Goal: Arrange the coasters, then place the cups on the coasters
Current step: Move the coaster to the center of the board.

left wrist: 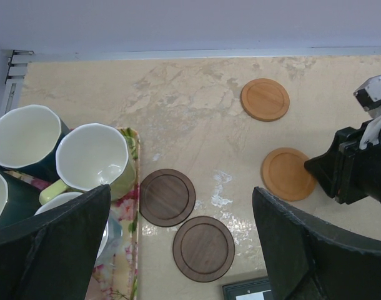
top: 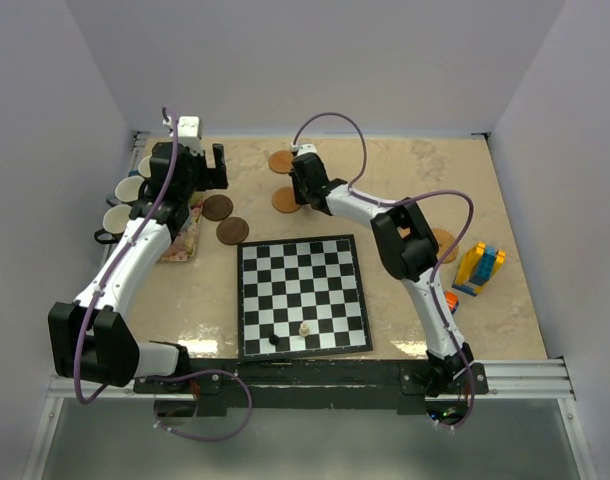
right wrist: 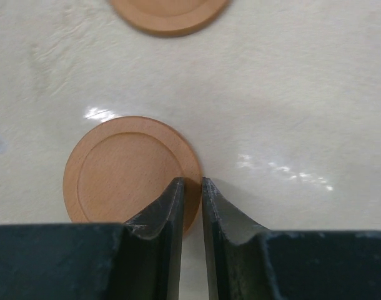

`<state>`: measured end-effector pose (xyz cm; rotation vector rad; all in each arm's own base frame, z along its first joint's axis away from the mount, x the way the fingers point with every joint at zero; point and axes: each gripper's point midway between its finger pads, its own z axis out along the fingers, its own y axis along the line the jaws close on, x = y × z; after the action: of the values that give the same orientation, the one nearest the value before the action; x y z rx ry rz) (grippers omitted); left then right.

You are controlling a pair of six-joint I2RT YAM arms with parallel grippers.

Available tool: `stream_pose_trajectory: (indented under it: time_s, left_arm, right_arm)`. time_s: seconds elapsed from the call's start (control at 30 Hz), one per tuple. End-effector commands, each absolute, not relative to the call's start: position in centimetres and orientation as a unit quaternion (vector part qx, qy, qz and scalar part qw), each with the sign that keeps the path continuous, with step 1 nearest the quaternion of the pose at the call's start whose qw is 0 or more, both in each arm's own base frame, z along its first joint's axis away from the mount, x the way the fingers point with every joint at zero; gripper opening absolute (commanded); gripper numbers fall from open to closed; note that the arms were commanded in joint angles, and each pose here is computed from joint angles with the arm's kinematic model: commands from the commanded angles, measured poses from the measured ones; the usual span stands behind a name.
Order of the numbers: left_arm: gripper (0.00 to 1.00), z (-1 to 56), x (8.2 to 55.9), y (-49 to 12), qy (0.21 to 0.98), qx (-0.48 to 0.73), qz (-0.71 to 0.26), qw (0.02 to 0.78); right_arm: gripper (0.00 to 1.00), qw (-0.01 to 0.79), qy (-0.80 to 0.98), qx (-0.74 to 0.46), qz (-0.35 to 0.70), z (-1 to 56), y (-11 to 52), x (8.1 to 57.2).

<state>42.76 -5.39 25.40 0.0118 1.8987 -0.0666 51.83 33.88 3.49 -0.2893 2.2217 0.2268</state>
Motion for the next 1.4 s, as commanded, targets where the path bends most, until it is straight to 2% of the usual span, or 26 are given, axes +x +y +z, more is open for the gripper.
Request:
stream_pose_trajectory:
  time_s: [0.0,0.4,0.97,1.37]
  left_arm:
    - [1.00,26.8,43.3,-5.8,0.796,-0.001,-0.044,0.603]
    - [1.00,26.6,43.5,-6.0,0.798,0.000,-0.047,0.601]
    - [1.00,26.2,43.6,-5.9,0.801,-0.001,-0.046,0.597]
    - [1.00,25.9,43.7,-6.0,0.803,-0.001,-0.047,0.594]
  right_arm:
    - [0.19,0.422,0.903,-0.073,0.025,3.1,28.4,52.8]
    - [0.18,0.433,0.901,-0.034,0.009,2.9,26.4,55.1]
    - [0.13,0.439,0.898,0.000,0.023,1.7,26.4,57.3]
    - [0.13,0.442,0.897,0.014,0.022,1.3,26.2,58.2]
